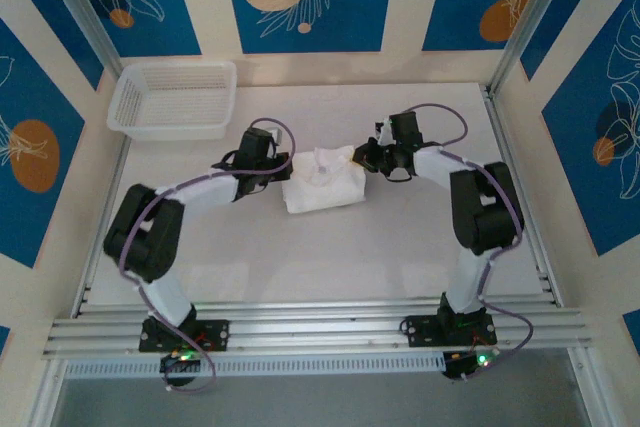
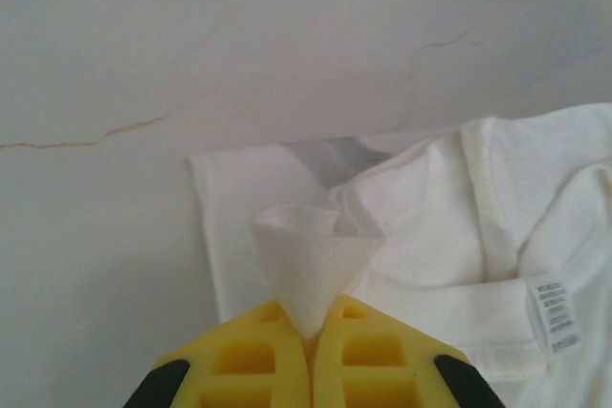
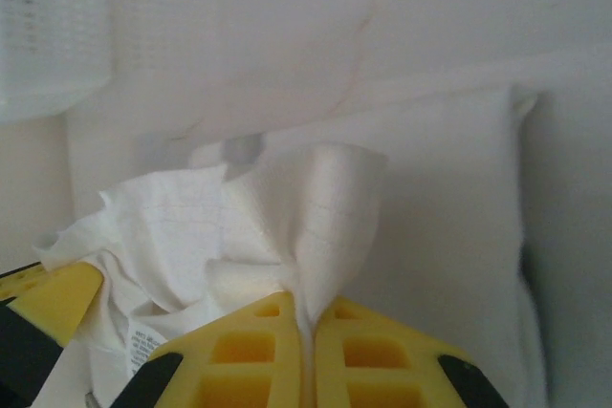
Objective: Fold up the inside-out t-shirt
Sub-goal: Fold the T-shirt at the center of the table, then smooth out the T-shirt at the center of the table.
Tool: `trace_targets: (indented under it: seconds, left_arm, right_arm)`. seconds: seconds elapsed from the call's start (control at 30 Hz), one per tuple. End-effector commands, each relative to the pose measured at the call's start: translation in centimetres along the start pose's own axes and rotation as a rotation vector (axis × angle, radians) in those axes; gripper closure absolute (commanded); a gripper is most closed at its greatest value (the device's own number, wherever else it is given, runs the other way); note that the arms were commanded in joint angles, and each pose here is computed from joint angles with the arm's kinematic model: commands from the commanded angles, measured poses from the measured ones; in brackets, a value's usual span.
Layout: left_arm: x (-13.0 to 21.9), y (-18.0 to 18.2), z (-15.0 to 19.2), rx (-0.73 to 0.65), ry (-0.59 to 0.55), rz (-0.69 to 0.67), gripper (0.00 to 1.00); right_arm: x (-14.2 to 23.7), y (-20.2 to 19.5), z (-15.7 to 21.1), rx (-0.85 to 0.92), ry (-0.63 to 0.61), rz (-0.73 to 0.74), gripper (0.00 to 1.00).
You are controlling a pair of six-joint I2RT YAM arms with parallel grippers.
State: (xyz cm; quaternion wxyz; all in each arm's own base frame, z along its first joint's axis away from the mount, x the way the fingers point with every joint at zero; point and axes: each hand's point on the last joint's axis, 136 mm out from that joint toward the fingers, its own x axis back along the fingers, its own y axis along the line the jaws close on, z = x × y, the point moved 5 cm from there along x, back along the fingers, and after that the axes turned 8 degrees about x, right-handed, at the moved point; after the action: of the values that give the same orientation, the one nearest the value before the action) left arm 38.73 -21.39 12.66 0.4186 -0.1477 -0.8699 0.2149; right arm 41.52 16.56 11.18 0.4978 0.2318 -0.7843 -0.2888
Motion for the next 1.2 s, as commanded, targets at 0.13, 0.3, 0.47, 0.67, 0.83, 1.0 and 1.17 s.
trace_targets:
  seconds: [0.13,0.3,0.47,0.67,0.83,1.0,1.17]
  left_arm:
    - [-3.3,-0.3,-1.8,-0.037,-0.067,-0.008,0.89]
    - [-2.0,-1.2,-2.6,-0.017,-0.107,0.057,0.67]
    - [3.3,-3.7,-5.6,-0.067,-0.219,0.105,0.42]
    - [7.8,-4.3,-4.3,-0.070,-0.167,0.095,0.38]
    - [6.8,-4.3,1.7,0.004,0.015,0.143,0.41]
    - [5.0,-1.2,5.1,0.114,0.056,0.072,0.41]
    - [4.3,-0.5,5.1,0.170,0.074,0.052,0.41]
  right_arm:
    - [-1.9,-2.0,-0.2,0.016,0.049,0.025,0.95]
    - [0.6,-0.9,-1.3,-0.032,0.062,0.005,0.61]
    - [6.1,0.2,-2.9,-0.028,-0.052,-0.008,0.28]
    - [8.5,2.5,0.9,0.045,-0.070,-0.027,0.31]
    - [6.1,4.1,5.5,0.046,0.004,-0.055,0.41]
    - [2.2,0.7,7.5,-0.011,0.058,0.117,0.48]
    - [2.1,-0.3,6.6,-0.056,0.091,0.068,0.57]
